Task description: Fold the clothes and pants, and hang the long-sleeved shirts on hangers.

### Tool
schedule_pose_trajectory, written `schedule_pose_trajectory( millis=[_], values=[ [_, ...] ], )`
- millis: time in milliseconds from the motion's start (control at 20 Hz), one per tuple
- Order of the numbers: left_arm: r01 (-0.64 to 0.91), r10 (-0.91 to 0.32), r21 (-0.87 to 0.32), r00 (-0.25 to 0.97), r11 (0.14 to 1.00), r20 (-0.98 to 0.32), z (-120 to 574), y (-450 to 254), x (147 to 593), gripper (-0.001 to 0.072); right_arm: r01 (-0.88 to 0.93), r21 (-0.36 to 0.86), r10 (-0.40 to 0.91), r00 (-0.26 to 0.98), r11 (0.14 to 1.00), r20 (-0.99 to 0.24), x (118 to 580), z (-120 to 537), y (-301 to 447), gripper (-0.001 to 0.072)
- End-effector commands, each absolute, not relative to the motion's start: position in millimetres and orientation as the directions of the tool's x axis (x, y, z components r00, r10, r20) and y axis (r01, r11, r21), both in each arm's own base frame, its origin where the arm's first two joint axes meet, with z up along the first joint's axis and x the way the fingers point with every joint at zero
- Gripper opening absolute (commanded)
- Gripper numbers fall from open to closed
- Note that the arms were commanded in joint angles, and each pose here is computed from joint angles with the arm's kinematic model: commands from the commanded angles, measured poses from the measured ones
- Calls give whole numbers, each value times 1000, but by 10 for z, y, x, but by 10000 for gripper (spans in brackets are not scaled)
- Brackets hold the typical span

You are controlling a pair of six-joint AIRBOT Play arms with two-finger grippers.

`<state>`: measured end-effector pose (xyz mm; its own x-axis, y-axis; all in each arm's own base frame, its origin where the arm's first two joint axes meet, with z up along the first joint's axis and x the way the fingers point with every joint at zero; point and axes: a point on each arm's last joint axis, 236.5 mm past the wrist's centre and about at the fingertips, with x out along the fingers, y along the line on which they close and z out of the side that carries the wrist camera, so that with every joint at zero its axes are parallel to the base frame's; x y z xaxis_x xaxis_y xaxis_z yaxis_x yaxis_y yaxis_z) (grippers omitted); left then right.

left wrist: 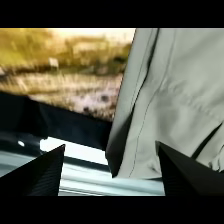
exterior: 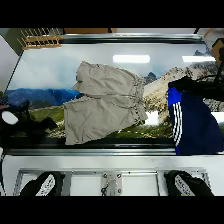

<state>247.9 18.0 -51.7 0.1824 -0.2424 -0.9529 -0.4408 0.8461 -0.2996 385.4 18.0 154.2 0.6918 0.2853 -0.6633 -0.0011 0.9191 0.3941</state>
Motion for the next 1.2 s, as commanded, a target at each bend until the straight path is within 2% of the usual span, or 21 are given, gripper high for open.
schedule_pose_trajectory(
  millis=[0, 150, 300, 450, 600, 650, 700, 750, 800, 900, 950, 1050, 1150],
  values=[
    [-524, -354, -420, 227, 741, -907, -912, -83, 2171, 610, -11, 443, 329, 688, 896, -647, 3788, 1536, 293, 648],
    [-531, -357, -432, 243, 729, -902, -1055, -172, 2143, 610, -18, 466, 347, 692, 885, -633, 3798, 1570, 337, 647],
    [-485, -380, -423, 190, 766, -905, -1134, -341, 2142, 610, -18, 466, 347, 692, 884, -632, 3799, 1571, 337, 648],
    [-462, -415, -449, 180, 765, -892, -1172, -534, 2304, 610, -18, 467, 348, 692, 884, -633, 3797, 1572, 338, 647],
    [-433, -443, -448, 119, 782, -888, -1231, -702, 2357, 609, -17, 466, 347, 692, 885, -633, 3796, 1571, 337, 648],
    [-432, -448, -444, 100, 785, -889, -1245, -743, 2372, 529, -17, 466, 347, 691, 885, -634, 3795, 1569, 337, 648],
    [-426, -450, -443, 92, 789, -889, -1249, -769, 2402, 251, -17, 465, 348, 688, 885, -637, 3788, 1561, 337, 648],
    [-415, -450, -445, 91, 794, -888, -1236, -793, 2442, 111, -15, 458, 345, 681, 889, -646, 3772, 1537, 327, 648],
    [-400, -450, -449, 97, 799, -888, -1201, -811, 2493, 3, -9, 440, 334, 664, 898, -669, 3737, 1471, 301, 648],
    [-366, -450, -461, 120, 808, -885, -1092, -841, 2595, 4, 33, 417, 313, 605, 908, -732, 3614, 1203, 249, 649],
    [-345, -448, -466, 137, 814, -883, -1022, -854, 2636, 4, 112, 428, 297, 564, 897, -770, 3528, 981, 208, 649],
    [-297, -446, -482, 182, 824, -876, -857, -895, 2719, 4, 287, 451, 285, 472, 845, -834, 3334, 450, 174, 650],
    [-263, -443, -492, 228, 830, -867, -725, -920, 2778, 4, 401, 493, 329, 412, 772, -850, 3204, -66, 278, 650]
  ],
)
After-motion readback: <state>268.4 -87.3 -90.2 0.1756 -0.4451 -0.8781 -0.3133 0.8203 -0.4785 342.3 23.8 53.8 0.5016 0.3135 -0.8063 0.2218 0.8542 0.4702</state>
